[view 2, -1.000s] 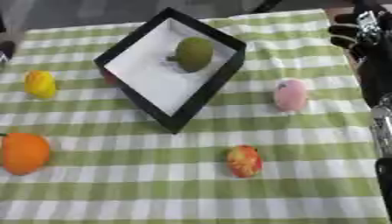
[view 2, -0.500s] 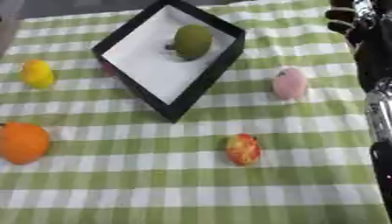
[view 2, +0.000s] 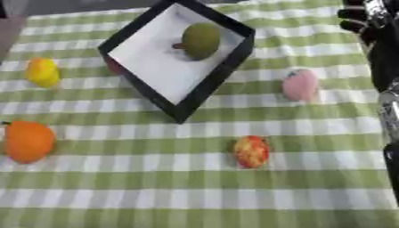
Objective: Pick up objects on the table and place them in the box.
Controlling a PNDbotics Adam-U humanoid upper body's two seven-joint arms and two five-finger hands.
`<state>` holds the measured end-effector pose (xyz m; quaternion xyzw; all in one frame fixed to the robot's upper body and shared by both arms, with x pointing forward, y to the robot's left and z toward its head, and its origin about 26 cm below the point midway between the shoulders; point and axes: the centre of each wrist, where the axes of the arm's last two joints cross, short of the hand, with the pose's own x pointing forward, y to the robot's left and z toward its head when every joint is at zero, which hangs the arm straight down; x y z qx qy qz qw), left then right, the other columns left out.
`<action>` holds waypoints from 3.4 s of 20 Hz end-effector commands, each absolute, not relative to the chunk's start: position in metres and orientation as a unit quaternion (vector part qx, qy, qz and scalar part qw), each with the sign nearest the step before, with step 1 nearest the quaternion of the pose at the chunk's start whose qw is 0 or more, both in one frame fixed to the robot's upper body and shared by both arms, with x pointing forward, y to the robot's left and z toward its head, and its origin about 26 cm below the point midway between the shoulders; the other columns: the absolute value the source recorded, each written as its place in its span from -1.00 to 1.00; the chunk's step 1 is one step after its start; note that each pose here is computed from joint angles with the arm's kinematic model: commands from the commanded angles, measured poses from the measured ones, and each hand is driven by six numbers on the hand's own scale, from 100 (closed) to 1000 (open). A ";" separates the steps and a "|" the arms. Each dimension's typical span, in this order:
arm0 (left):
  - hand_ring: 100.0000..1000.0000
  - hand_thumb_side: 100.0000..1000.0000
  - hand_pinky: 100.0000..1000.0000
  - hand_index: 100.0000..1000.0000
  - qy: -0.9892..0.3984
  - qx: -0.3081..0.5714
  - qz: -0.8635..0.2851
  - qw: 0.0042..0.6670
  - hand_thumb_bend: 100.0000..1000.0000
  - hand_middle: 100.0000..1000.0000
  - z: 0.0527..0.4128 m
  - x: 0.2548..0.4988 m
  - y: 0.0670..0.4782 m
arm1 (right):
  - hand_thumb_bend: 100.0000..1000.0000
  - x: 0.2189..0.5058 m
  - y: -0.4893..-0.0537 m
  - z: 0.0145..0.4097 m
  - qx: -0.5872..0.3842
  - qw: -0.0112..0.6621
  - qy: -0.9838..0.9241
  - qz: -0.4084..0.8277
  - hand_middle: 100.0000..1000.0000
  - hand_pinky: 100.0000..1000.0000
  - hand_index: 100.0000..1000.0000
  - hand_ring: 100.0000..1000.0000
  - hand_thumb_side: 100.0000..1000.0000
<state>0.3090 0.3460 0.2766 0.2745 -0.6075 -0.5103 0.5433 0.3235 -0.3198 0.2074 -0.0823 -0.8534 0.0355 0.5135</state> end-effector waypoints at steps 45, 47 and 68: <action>0.64 -0.58 0.60 0.72 -0.365 0.296 -0.702 0.535 0.52 0.60 0.255 0.334 0.338 | -1.00 0.322 -0.329 0.205 -0.106 0.527 -0.841 0.059 0.30 0.57 0.77 0.43 0.17; 0.62 -0.60 0.58 0.71 -0.378 0.297 -0.694 0.536 0.48 0.56 0.253 0.334 0.336 | -1.00 0.322 -0.329 0.205 -0.107 0.528 -0.840 0.059 0.30 0.57 0.77 0.43 0.17; 0.53 -0.59 0.54 0.58 -0.367 0.252 -0.698 0.561 0.44 0.46 0.229 0.343 0.334 | -1.00 0.322 -0.329 0.202 -0.108 0.533 -0.837 0.055 0.30 0.57 0.77 0.43 0.19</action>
